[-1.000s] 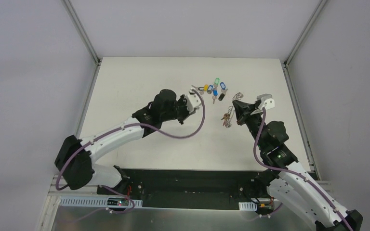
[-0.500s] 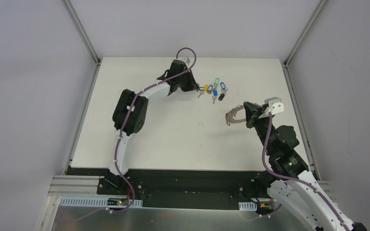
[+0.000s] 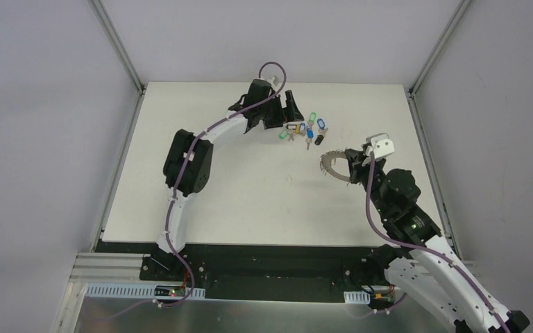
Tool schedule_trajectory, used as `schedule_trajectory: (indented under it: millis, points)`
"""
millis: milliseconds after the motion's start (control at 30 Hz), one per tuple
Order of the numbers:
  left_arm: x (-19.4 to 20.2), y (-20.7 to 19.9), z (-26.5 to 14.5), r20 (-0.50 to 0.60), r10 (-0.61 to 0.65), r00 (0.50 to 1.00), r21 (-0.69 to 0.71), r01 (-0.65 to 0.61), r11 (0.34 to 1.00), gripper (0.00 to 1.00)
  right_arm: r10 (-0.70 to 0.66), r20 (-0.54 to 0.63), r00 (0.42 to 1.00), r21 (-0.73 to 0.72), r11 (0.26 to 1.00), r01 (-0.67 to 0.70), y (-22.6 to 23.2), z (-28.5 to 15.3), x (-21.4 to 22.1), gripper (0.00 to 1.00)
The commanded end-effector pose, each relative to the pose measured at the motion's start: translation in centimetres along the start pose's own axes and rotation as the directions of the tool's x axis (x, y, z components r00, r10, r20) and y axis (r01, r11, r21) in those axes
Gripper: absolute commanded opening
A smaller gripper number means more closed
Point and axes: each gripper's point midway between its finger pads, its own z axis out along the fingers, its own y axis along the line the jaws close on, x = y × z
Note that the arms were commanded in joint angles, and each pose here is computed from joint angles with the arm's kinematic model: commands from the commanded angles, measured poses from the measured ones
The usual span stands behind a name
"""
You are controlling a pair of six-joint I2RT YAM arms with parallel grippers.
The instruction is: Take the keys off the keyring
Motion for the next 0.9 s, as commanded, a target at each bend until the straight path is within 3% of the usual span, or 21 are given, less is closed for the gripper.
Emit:
schedule_trajectory:
  millis: [0,167,233,433,600,633,733,767,867]
  points:
    - [-3.7,-3.7,-9.6,0.125,0.086,0.988,-0.061,-0.079,0.995,0.99,0.004,-0.006,1.0,-0.126,0.992,-0.005,2.1,0.2,-2.7,0.0]
    - [-4.1,-0.3,-19.9,0.215,0.045,0.976,-0.269,0.015,0.963,0.99,0.009,-0.113,0.994,-0.198,0.98,-0.031,4.0,1.5,-1.1,0.0]
    - [-4.6,0.0,-25.6,0.301,0.065,0.951,-0.318,0.036,0.947,0.99,0.029,-0.119,0.992,-0.244,0.968,-0.057,5.2,2.2,-1.1,0.0]
    - [-2.9,-0.2,-36.4,0.383,0.306,0.871,-0.429,-0.126,0.895,0.99,0.236,-0.025,0.972,-0.385,0.895,-0.227,10.5,7.3,-4.8,0.0]
    - [-3.2,1.8,-41.3,0.362,0.476,0.801,-0.613,-0.18,0.769,0.99,0.215,0.004,0.977,-0.462,0.867,-0.189,18.1,14.2,-8.7,0.0]
    - [-3.3,2.4,-41.9,0.354,0.496,0.793,-0.645,-0.177,0.743,0.99,0.234,0.02,0.972,-0.462,0.864,-0.199,19.1,15.3,-9.8,0.05]
    - [-3.2,4.0,-42.4,0.33,0.515,0.791,-0.708,-0.154,0.69,0.99,0.336,0.047,0.941,-0.369,0.881,-0.296,19.6,18.0,-11.4,0.93]
    - [-2.9,4.4,-42.1,0.326,0.506,0.798,-0.709,-0.148,0.69,0.99,0.335,0.051,0.941,-0.347,0.889,-0.298,19.6,18.2,-11.3,0.98]
    - [-1.7,5.1,-40.3,0.328,0.471,0.819,-0.674,-0.146,0.724,0.99,0.269,0.031,0.963,-0.332,0.911,-0.244,19.1,17.1,-10.6,0.99]
